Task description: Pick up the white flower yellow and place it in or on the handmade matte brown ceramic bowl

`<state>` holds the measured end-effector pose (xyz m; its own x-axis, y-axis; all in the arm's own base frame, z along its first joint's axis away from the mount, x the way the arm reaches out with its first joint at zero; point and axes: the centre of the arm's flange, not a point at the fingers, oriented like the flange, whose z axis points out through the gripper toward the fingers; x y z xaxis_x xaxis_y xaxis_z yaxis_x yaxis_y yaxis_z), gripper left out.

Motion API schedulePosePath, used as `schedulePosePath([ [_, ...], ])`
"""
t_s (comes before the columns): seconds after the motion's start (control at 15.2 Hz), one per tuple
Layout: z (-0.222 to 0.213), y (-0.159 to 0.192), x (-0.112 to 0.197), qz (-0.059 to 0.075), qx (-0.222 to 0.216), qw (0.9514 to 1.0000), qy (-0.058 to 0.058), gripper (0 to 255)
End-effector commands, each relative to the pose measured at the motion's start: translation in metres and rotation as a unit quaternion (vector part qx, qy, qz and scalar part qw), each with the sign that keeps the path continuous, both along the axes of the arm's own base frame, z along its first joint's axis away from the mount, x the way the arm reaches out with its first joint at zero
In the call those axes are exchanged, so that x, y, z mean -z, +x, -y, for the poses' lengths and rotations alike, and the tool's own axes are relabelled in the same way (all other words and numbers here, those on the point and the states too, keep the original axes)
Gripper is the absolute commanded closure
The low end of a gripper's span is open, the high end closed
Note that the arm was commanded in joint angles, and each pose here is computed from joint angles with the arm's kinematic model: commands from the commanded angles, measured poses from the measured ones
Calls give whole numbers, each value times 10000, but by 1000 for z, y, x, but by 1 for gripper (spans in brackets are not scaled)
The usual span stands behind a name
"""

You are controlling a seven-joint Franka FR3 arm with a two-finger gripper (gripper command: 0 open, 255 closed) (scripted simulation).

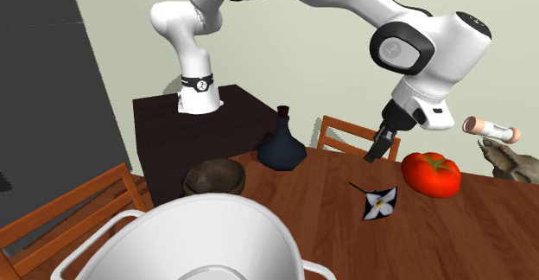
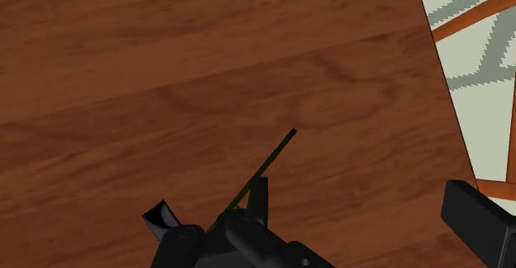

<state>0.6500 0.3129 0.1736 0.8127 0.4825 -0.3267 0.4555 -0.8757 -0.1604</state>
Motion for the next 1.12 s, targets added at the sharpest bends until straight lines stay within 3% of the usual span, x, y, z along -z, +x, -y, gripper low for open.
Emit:
schedulePosePath([
  [0.0,0,-4,10,1,-1,10000,1,0],
  [0.59,0,-7,18,1,-1,10000,1,0],
  [0.66,0,-7,18,1,-1,10000,1,255],
  [1.06,0,-7,18,1,-1,10000,1,255],
])
